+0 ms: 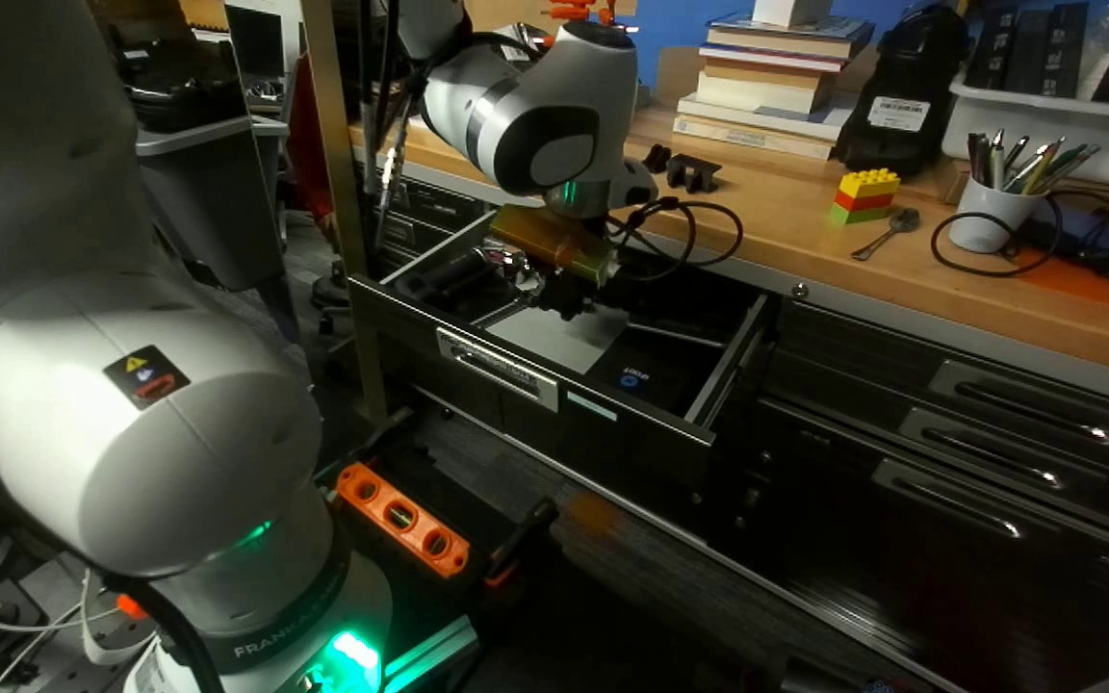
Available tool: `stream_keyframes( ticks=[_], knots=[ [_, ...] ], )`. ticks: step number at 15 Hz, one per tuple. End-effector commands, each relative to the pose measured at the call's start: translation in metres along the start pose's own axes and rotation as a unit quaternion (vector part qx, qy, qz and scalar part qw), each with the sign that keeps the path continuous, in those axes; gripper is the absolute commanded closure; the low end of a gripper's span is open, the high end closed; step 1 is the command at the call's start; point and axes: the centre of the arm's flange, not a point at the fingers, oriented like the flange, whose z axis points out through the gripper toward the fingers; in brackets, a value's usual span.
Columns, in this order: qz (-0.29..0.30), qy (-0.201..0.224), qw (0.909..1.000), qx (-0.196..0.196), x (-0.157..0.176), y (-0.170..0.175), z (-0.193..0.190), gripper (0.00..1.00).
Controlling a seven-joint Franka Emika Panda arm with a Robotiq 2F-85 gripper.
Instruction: Put the black objects in the drawer and close it
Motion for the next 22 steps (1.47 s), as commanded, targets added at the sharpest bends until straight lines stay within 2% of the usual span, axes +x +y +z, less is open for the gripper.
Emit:
stream_keyframes(
  ticks=[1,7,16,17,18,20,21,22],
  knots=[
    [-0.012,0.01,0.9999,-0.005,0.009,0.005,0.019,0.75],
    [-0.013,0.023,0.9996,-0.014,0.018,0.015,0.035,0.75],
    [-0.007,0.045,0.9976,-0.052,0.021,0.03,0.039,0.75],
    [-0.005,0.044,0.9977,-0.053,0.021,0.031,0.038,0.25],
    [-0.002,0.041,0.9977,-0.053,0.022,0.032,0.036,0.24],
    [0.005,0.035,0.9982,-0.049,0.023,0.032,0.03,0.12],
    [0.006,0.034,0.9983,-0.047,0.024,0.03,0.025,0.02],
    [0.008,0.031,0.9985,-0.045,0.025,0.028,0.023,0.0]
  ],
)
